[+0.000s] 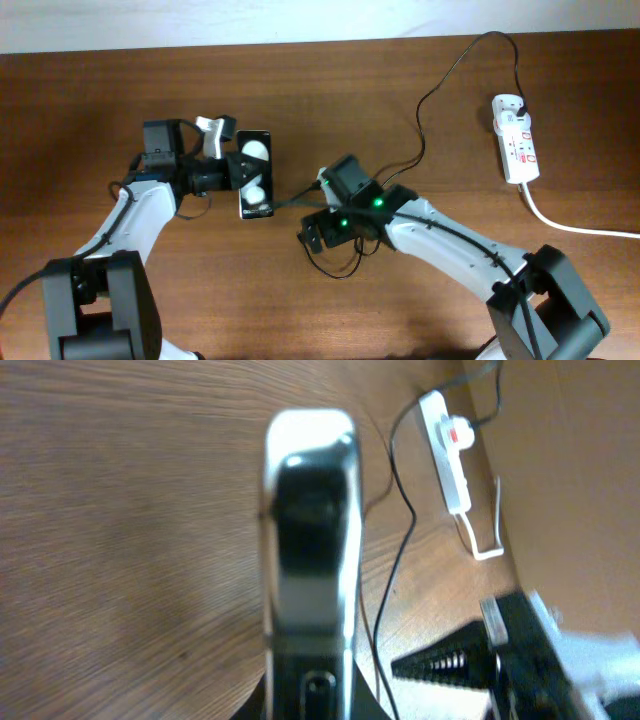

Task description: Plug charger to phone and switch on socket

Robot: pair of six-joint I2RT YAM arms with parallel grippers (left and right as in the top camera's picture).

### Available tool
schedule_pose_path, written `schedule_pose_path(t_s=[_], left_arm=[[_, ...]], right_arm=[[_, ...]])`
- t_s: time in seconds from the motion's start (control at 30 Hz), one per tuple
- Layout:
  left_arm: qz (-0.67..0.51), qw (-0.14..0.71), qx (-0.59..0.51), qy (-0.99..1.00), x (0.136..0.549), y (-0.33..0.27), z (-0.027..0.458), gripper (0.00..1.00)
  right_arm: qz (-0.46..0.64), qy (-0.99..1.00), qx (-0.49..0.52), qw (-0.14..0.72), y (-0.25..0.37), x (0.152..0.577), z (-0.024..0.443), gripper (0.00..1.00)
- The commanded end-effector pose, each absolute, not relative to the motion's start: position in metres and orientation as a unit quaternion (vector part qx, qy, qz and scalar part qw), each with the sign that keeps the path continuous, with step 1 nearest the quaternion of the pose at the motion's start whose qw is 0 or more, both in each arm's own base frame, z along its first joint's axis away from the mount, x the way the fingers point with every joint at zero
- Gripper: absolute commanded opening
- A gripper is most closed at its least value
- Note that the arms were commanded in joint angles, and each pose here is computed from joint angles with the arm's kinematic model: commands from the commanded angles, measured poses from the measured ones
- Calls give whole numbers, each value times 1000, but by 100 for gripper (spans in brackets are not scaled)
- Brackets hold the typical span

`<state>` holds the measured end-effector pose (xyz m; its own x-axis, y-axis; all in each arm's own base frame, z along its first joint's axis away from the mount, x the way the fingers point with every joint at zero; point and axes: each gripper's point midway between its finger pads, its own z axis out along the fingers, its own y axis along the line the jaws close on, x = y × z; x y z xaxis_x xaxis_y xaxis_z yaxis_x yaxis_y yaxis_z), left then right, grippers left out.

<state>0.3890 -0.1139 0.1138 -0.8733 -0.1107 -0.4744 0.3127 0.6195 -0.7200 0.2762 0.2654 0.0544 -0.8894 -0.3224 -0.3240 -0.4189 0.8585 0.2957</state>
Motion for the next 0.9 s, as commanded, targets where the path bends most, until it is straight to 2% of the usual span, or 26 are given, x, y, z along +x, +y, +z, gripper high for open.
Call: schedule_pose_path(t_s=[0.0, 0.13, 0.17, 0.33, 0.5, 0.53, 0.57, 0.83, 0.87], left_arm=[[-439, 255, 6, 861, 396, -90, 129, 0], [-467, 255, 12, 847, 392, -91, 136, 0], [-467, 255, 12, 847, 392, -90, 136, 0], [-467, 255, 12, 847, 392, -90, 136, 0], [-467, 255, 12, 847, 392, -91, 136, 0], [-466, 255, 12, 847, 392, -90, 136, 0], [-467, 254, 12, 847, 392, -91, 136, 0], [-467, 254, 12, 847, 392, -91, 136, 0], [-467, 255, 12, 847, 392, -90, 136, 0]], right_arm=[[157, 951, -208, 166, 270, 281, 63, 99], [166, 952, -203, 161, 272, 279, 63, 97], [165, 953, -201, 158, 272, 278, 62, 89], [141, 953, -218, 158, 277, 271, 53, 63], [117, 942, -256, 183, 303, 262, 39, 54], [122, 938, -266, 187, 313, 258, 36, 47], [123, 936, -271, 189, 317, 257, 34, 45], [92, 944, -271, 164, 309, 256, 1, 45], [90, 944, -271, 164, 309, 256, 0, 42]])
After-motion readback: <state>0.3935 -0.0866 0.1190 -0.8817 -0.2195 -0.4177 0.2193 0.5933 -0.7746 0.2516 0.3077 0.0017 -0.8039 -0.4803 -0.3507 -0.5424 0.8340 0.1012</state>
